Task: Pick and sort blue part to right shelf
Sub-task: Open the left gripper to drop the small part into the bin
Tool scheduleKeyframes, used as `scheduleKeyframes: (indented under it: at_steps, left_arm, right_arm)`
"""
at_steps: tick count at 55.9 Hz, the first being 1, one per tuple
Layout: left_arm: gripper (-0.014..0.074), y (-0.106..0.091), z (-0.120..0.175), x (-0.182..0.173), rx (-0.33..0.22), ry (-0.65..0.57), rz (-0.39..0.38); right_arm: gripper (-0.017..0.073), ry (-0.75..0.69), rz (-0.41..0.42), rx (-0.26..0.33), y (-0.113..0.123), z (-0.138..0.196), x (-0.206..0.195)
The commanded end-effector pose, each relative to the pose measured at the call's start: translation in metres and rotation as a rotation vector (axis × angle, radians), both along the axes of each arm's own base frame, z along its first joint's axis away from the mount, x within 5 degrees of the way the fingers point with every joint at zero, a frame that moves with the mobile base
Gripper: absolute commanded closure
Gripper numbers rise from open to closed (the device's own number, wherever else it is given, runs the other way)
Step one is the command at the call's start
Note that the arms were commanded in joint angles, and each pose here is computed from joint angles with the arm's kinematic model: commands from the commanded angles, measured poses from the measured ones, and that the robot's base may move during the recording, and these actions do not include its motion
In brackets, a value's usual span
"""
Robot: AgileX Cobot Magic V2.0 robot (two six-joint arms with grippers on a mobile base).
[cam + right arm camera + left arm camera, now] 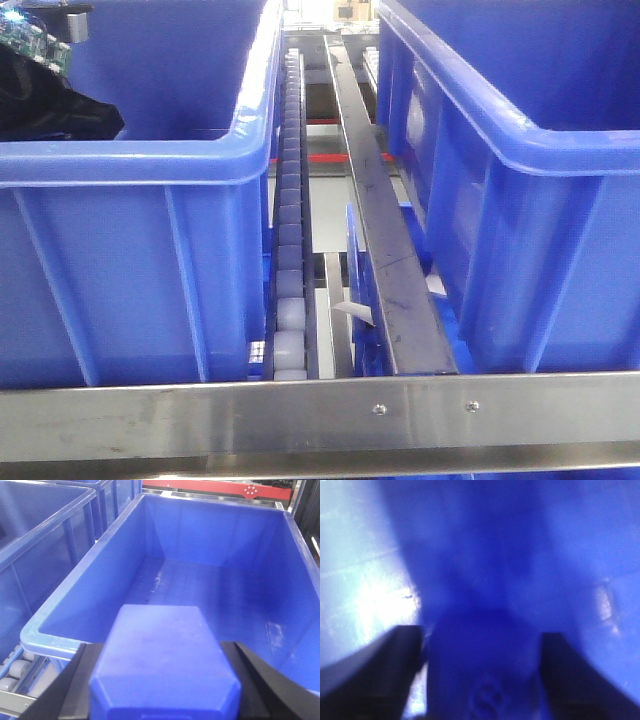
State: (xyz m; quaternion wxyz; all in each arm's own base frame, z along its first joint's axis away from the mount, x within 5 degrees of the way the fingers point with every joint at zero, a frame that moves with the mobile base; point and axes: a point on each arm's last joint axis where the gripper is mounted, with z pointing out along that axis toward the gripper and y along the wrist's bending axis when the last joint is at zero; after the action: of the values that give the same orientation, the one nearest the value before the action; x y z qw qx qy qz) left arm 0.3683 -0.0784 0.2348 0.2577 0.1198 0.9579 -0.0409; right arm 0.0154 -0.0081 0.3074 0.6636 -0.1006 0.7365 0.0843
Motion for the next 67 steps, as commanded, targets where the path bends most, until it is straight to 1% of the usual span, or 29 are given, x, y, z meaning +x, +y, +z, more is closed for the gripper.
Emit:
scheduleKeyframes:
  at_steps: [1, 6, 12, 14, 18, 23, 31, 37, 41, 48, 51, 56, 60, 62, 67]
  left_arm:
    - [0.0022, -0.003, 0.035, -0.002, -0.032, -0.119, -0.004]
    - [0.0023, -0.002, 0.047, -0.008, -0.039, -0.142, -0.004]
    - [0.0048, 0.000, 0.069, -0.021, -0.063, -0.172, 0.002]
    - [0.0074, 0.001, 0.080, -0.028, -0.080, -0.189, 0.004]
    - [0.0127, 0.003, 0.094, -0.040, -0.096, -0.221, 0.005]
    - [0.0225, 0.007, 0.113, -0.062, -0.114, -0.290, 0.006]
    - [0.0336, 0.015, 0.129, -0.096, -0.131, -0.368, 0.007]
    - [0.0377, 0.021, 0.133, -0.126, -0.146, -0.422, 0.012]
    - [0.0394, 0.026, 0.134, -0.147, -0.170, -0.465, 0.030]
    - [0.0418, 0.034, 0.133, -0.183, -0.196, -0.554, 0.040]
    - [0.0429, 0.037, 0.131, -0.197, -0.204, -0.589, 0.041]
    - [0.0459, 0.043, 0.127, -0.224, -0.218, -0.653, 0.041]
    - [0.0468, 0.047, 0.125, -0.244, -0.230, -0.705, 0.040]
    - [0.0468, 0.049, 0.123, -0.255, -0.237, -0.735, 0.040]
    - [0.0466, 0.054, 0.119, -0.277, -0.259, -0.807, 0.042]
  right_arm:
    - [0.0335, -0.102, 0.008, 0.005, 0.000, 0.016, 0.000]
    - [0.0335, -0.102, 0.008, 0.005, 0.000, 0.016, 0.000]
    - [0.0335, -0.102, 0.008, 0.005, 0.000, 0.016, 0.000]
    - [0.0335, -0.102, 0.007, 0.004, 0.000, 0.016, 0.000]
    - [0.0335, -0.101, 0.007, 0.004, 0.000, 0.016, 0.000]
    - [0.0335, -0.096, 0.006, 0.003, 0.000, 0.015, 0.000]
    - [0.0335, -0.075, 0.001, -0.003, 0.000, 0.013, 0.000]
    - [0.0335, -0.033, -0.008, -0.015, -0.001, 0.009, 0.000]
    - [0.0335, -0.013, -0.012, -0.021, -0.002, 0.007, 0.000]
    - [0.0335, -0.009, -0.012, -0.016, -0.001, 0.007, 0.000]
    - [0.0335, -0.002, -0.011, 0.008, -0.001, 0.008, -0.001]
    - [0.0335, 0.032, -0.022, 0.072, -0.001, 0.011, 0.001]
    - [0.0335, 0.070, -0.032, 0.111, 0.001, 0.018, 0.005]
    - [0.0335, 0.087, -0.036, 0.117, 0.003, 0.025, 0.009]
    - [0.0335, 0.127, -0.042, 0.101, 0.008, 0.044, 0.023]
